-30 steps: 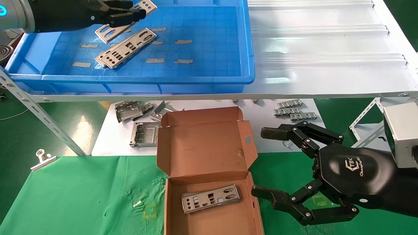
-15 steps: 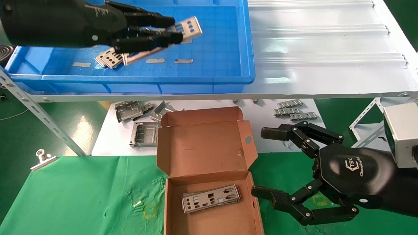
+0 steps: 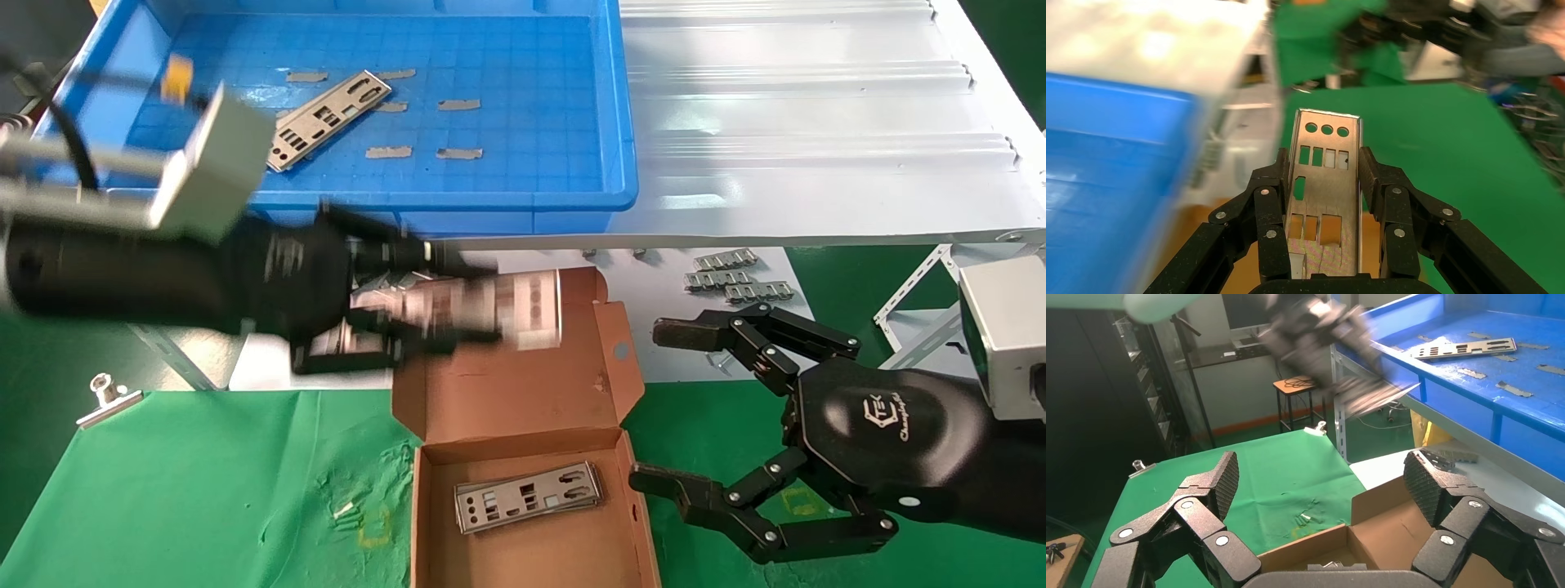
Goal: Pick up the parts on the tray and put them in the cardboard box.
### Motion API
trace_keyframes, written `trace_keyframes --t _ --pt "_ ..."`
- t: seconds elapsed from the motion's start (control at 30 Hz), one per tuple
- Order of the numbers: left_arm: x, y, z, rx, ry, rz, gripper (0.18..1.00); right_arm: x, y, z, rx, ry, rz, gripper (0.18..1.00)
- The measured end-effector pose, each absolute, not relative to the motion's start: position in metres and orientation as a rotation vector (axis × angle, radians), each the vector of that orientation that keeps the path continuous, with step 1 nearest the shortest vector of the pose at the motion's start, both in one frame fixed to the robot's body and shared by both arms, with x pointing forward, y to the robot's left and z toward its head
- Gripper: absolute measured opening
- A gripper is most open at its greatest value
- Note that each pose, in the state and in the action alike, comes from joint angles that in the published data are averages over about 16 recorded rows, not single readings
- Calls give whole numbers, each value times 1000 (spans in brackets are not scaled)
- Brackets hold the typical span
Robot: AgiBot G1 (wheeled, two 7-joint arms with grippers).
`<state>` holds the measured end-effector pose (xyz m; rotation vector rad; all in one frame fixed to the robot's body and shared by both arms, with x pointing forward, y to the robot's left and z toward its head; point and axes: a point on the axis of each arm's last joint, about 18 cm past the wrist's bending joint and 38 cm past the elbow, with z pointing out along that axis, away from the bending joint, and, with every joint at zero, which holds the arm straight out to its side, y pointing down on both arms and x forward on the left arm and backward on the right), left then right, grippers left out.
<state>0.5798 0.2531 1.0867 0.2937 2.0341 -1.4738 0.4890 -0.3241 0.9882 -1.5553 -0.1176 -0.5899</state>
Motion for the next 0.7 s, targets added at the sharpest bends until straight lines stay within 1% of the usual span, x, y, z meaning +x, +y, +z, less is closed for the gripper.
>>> trace_keyframes --t 0.17,0.43,0.7 --pt "587 241 1031 267 2103 -1465 443 489 -324 988 -1555 -118 -590 1000" --pt "622 213 952 197 2140 -1398 442 489 -324 988 -1555 -118 -590 1000" --pt "646 189 906 145 2167 -1337 442 489 -324 988 -1555 -118 -590 1000"
